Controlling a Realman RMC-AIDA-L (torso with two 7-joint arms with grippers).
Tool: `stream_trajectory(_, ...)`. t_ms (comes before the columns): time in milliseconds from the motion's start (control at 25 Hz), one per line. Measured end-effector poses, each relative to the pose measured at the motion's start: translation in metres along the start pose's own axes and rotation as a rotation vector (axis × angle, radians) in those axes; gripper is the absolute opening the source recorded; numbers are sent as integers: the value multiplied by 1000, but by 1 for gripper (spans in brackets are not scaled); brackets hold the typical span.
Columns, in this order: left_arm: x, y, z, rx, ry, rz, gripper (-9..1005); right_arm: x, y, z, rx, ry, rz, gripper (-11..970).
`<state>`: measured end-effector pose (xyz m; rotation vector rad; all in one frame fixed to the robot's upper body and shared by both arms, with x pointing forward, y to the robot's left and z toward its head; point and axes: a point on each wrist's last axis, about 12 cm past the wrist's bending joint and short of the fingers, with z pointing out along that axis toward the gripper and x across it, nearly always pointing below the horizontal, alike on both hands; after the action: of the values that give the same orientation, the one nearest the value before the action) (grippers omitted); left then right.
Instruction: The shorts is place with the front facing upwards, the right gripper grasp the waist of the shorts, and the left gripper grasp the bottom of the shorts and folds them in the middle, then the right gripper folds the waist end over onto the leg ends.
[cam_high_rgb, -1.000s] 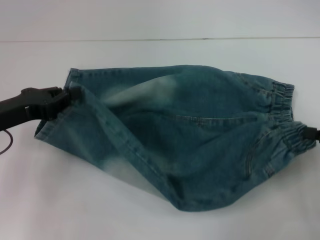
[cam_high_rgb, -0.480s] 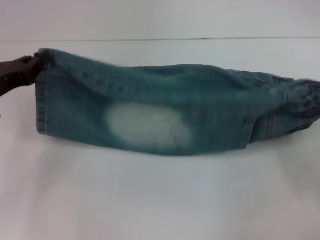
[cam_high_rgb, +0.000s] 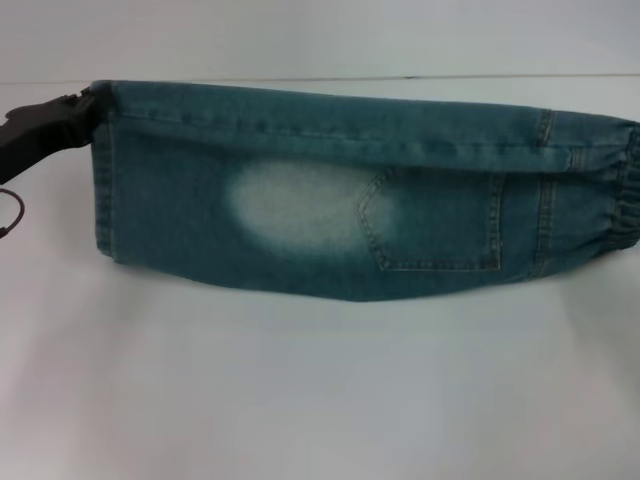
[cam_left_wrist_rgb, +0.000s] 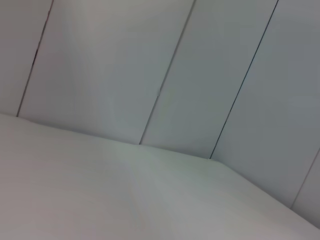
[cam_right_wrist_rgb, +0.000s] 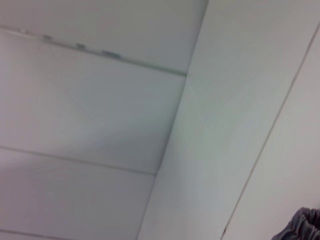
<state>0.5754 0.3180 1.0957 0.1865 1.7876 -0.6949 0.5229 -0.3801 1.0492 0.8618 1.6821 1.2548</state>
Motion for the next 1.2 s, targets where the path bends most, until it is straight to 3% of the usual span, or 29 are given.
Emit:
stream_trajectory(440,5,0,18,-48,35,34,43,7,3,31,28,-61,-23,33)
stream_trajectory(600,8,-1,26,-71,44,84,42,11,5,43,20,-110,-54,85)
stream_trajectory(880,7,-4,30,-57,43,99,57,11,2,40,41,-121,-99,175)
stream_trajectory(1080,7,-4,30,-57,43,99,157,7,-3,30,54,-132,-137,415)
stream_trajectory(1200,5,-3,28,-54,37,105,260,2,-5,19,56,-124,-180,482)
